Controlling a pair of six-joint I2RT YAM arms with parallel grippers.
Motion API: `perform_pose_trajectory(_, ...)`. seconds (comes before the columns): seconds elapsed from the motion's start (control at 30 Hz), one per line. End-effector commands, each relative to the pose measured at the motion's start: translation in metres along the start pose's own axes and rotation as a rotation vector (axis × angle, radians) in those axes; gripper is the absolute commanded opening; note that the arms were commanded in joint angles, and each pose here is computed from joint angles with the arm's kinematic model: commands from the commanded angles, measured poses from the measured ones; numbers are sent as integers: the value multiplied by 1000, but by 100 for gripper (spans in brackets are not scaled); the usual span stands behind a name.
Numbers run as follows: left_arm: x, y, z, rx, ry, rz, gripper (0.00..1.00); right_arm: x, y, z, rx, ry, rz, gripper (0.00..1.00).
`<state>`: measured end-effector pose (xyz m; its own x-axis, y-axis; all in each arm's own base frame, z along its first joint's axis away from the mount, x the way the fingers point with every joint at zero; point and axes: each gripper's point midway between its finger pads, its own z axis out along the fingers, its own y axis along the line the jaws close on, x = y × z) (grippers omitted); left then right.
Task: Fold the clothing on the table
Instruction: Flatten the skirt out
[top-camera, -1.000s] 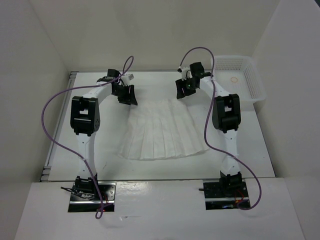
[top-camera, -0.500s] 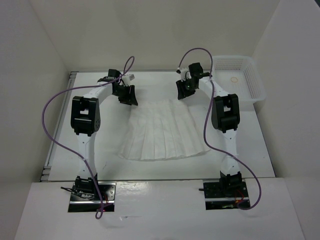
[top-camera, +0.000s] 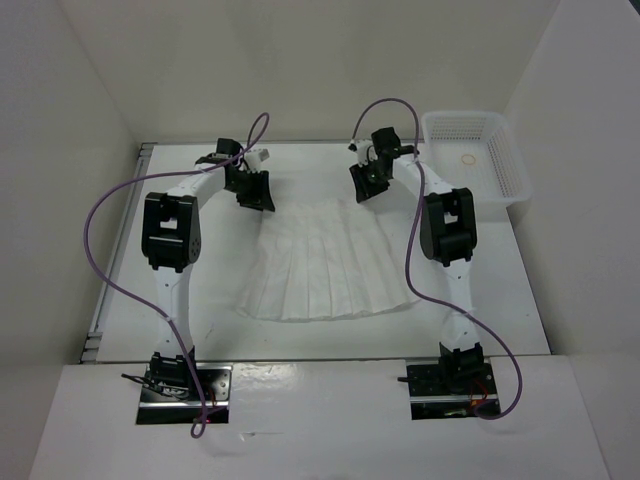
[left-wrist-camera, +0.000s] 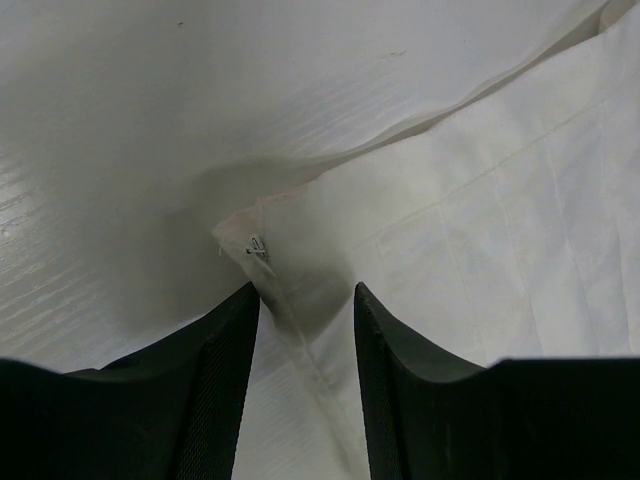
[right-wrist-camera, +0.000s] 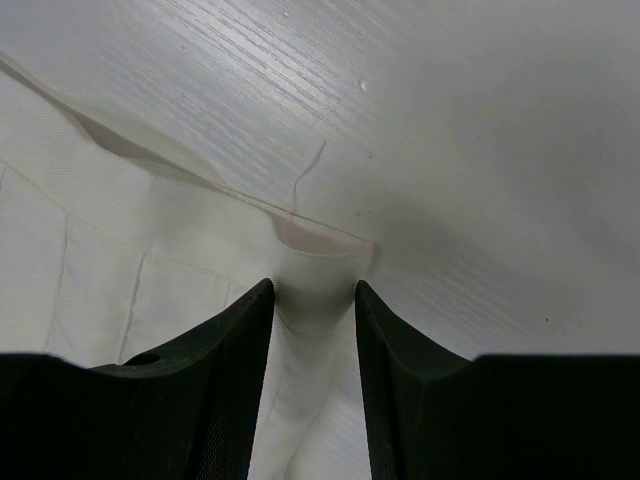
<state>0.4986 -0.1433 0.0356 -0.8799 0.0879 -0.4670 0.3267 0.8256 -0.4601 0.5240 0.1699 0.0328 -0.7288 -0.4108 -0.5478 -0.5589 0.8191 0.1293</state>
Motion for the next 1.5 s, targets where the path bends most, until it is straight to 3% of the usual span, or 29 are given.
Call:
perform_pose_trajectory(0.0, 4, -3, 2, -12, 23, 11, 50, -3, 1, -1, 18, 12, -21, 43)
perform_pose_trajectory(0.17, 2, 3, 5, -70, 28, 11, 50, -3, 3, 0, 31, 18, -29, 40)
perform_pose_trajectory(0.3, 2, 4, 9, -88, 32, 19, 44, -2, 3, 2, 31, 18, -29, 35)
perform_pose_trajectory(0.43, 4, 8, 16, -88, 45, 11, 33, -2, 6, 3, 35, 21, -36, 24)
perform_pose_trajectory(0.6, -1, 8, 18, -79, 40, 14, 6, -2, 6, 3, 35, 21, -36, 9)
perform_pose_trajectory(0.7, -11, 5, 15, -78, 18, 26, 1, -2, 3, 2, 53, 25, -46, 3)
perform_pose_trajectory(1.17, -81, 13, -12, -151, -117, 121, 0, -41, -24, -13, 200, -60, -69, 0)
perform_pose_trajectory(1.47, -93, -1, -39, -97, -152, 184, 0, -70, -36, -45, 240, -145, -49, 0)
